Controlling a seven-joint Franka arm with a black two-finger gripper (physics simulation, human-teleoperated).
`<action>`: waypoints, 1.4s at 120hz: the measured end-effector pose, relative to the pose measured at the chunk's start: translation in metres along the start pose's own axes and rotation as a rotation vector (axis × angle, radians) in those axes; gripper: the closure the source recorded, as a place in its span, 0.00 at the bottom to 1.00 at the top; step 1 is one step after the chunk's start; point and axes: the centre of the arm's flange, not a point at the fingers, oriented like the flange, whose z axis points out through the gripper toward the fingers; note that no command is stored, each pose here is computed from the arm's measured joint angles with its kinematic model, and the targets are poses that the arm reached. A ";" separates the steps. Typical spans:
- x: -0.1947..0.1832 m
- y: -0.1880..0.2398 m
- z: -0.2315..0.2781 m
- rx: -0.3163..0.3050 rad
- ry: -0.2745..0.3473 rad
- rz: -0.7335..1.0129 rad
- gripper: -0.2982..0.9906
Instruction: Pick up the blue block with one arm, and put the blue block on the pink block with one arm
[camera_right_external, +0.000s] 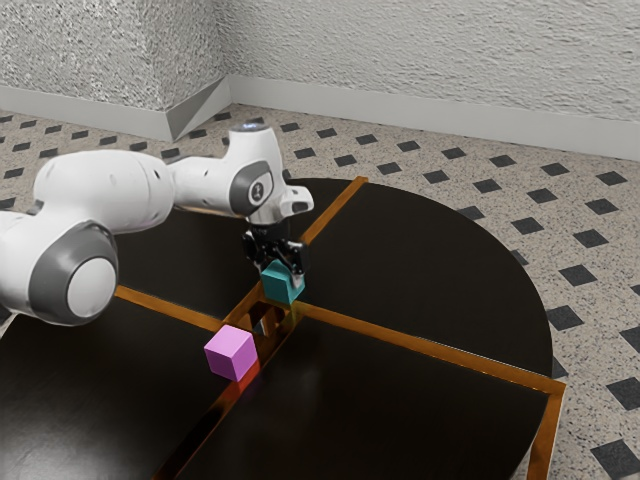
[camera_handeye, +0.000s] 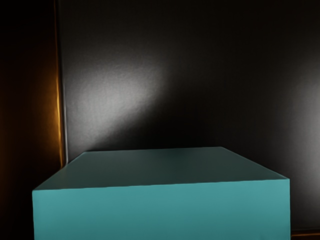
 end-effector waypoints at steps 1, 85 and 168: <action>0.000 0.000 0.000 0.000 0.000 0.000 0.32; -0.032 0.021 -0.072 0.016 0.025 0.013 0.49; -0.174 0.035 -0.074 -0.033 0.026 -0.025 0.48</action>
